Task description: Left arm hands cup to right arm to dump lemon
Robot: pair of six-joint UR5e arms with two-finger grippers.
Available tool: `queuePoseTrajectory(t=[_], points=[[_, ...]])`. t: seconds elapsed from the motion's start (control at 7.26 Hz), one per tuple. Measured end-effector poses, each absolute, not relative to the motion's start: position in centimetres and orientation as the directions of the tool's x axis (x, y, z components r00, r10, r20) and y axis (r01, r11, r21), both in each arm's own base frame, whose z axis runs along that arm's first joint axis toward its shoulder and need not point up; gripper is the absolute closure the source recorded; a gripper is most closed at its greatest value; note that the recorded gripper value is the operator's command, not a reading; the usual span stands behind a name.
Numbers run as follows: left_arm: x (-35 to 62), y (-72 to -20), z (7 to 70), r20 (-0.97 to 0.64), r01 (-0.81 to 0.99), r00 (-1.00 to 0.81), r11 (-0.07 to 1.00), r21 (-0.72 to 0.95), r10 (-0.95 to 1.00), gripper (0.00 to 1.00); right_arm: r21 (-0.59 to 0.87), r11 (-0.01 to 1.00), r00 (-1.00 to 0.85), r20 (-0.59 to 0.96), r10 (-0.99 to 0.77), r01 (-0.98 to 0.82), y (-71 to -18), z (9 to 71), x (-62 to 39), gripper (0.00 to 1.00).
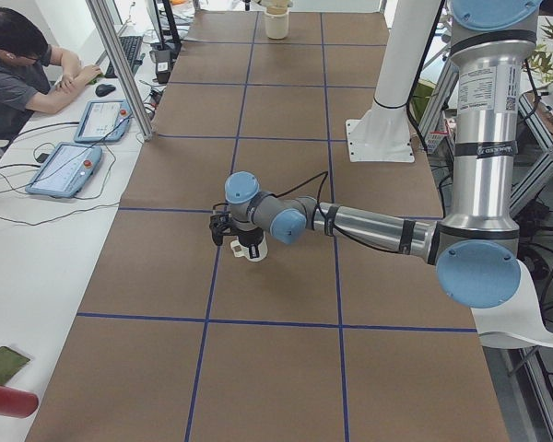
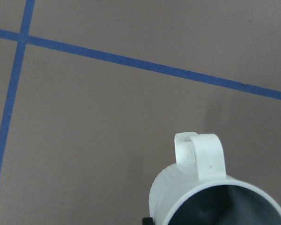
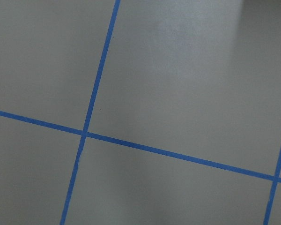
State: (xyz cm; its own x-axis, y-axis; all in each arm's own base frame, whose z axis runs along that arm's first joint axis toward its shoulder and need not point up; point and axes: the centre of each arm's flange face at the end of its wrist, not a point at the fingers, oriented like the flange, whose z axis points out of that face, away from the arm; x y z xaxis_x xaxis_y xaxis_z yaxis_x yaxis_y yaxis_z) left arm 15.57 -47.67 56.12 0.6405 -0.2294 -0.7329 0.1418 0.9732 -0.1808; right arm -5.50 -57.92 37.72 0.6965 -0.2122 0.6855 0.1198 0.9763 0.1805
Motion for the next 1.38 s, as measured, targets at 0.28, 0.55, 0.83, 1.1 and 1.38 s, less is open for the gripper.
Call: queuePoseTrajectory(t=[0.28,0.55,0.83,1.1,1.38], points=[[17.6,-46.9,56.3,-0.72,0.126,0.656,0.973,-0.192,-0.227,0.28,0.189,0.975,0.697,0.683,-0.218,0.119,-57.2,37.9,-5.3,0.0],[17.7,-46.3,56.7,-0.705,0.129,0.674,0.975,-0.183,-0.221,0.0,0.193,0.974,0.701,0.679,-0.219,0.117,-57.0,37.9,-5.3,0.0],[16.9,-45.1,56.3,-0.698,0.138,0.686,0.978,-0.155,-0.207,0.0,0.18,0.978,0.726,0.658,-0.202,0.109,-56.8,38.7,-5.0,0.0],[15.9,-44.9,54.2,-0.719,0.142,0.67,0.983,-0.116,-0.182,0.0,0.145,0.984,0.761,0.626,-0.174,0.105,-56.2,41.1,-4.6,0.0],[12.3,-46.7,53.2,-0.719,0.115,0.688,0.993,-0.021,-0.095,0.0,0.12,0.987,0.77,0.617,-0.162,0.111,-56.3,42.7,-4.5,0.0]])
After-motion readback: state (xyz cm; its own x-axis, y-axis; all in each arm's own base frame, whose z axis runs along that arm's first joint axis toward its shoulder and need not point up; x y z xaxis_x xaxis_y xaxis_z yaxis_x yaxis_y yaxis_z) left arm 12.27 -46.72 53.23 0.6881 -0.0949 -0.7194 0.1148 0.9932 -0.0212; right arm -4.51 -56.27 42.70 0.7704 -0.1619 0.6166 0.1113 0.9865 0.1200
